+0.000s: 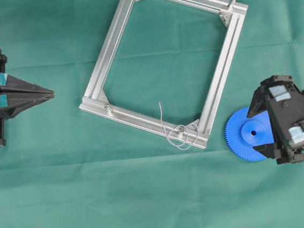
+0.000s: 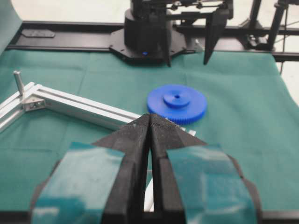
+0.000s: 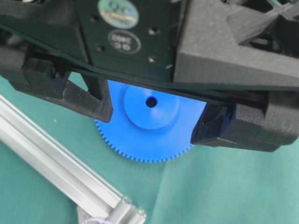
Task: Find the location of the shaft and insert the gear.
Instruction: 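Close the right gripper on the blue gear's hub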
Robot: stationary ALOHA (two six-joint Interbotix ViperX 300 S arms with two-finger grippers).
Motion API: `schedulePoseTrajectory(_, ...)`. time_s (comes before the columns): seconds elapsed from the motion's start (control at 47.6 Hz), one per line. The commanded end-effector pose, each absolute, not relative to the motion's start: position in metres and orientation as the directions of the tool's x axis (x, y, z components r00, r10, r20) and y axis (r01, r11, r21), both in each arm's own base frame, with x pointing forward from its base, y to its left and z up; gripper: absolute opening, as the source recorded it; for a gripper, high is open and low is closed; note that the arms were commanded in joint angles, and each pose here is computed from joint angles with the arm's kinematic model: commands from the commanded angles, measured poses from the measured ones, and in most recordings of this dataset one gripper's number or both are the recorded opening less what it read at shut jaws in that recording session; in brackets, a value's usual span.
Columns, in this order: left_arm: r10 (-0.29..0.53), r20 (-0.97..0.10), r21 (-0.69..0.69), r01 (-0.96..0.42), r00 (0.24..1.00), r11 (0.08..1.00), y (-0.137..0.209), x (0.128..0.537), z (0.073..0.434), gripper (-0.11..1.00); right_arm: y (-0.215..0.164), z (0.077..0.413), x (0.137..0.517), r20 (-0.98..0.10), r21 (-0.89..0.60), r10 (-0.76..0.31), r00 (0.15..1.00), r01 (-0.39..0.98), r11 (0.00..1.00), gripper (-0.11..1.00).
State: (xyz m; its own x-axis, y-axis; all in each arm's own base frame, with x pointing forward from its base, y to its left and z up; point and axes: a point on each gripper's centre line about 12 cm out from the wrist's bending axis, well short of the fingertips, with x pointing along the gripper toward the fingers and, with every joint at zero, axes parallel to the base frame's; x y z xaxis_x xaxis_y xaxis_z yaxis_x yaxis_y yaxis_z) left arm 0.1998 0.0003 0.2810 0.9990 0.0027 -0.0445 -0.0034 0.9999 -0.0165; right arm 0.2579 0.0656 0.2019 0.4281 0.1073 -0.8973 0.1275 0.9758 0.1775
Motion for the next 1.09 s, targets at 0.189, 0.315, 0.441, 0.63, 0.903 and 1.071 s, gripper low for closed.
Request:
schedulePoseTrajectory(0.189, 0.005, -0.031, -0.021, -0.005, 1.000, 1.000, 0.001, 0.203, 0.288, 0.01, 0.065, 0.191, 0.256, -0.912, 0.175, 0.095, 0.398, 0.171, 0.970, 0.93)
schedulePoseTrajectory(0.315, 0.005, -0.031, -0.020, -0.005, 1.000, 1.000, 0.001, 0.203, 0.288, 0.01, 0.061, 0.174, 0.247, -0.928, 0.161, 0.074, 0.366, 0.214, 0.963, 0.93)
schedulePoseTrajectory(0.441, 0.005, -0.031, -0.020, -0.005, 1.000, 1.000, 0.001, 0.203, 0.288, 0.01, 0.061, 0.165, 0.244, -0.921, 0.180, 0.078, 0.381, 0.240, 0.954, 0.93)
schedulePoseTrajectory(0.63, 0.005, -0.031, -0.020, -0.005, 1.000, 1.000, 0.001, 0.203, 0.288, 0.01, 0.061, 0.153, 0.240, -0.915, 0.194, 0.087, 0.393, 0.242, 0.951, 0.93)
schedulePoseTrajectory(0.903, 0.006, -0.032, -0.020, -0.007, 0.999, 1.000, 0.001, 0.203, 0.287, 0.01, 0.062, 0.133, 0.244, -0.938, 0.167, 0.074, 0.339, 0.253, 0.953, 0.93)
schedulePoseTrajectory(1.071, 0.006, -0.031, -0.021, -0.007, 1.000, 1.000, 0.001, 0.203, 0.288, 0.01, 0.063, 0.125, 0.247, -0.941, 0.162, 0.072, 0.330, 0.254, 0.954, 0.93)
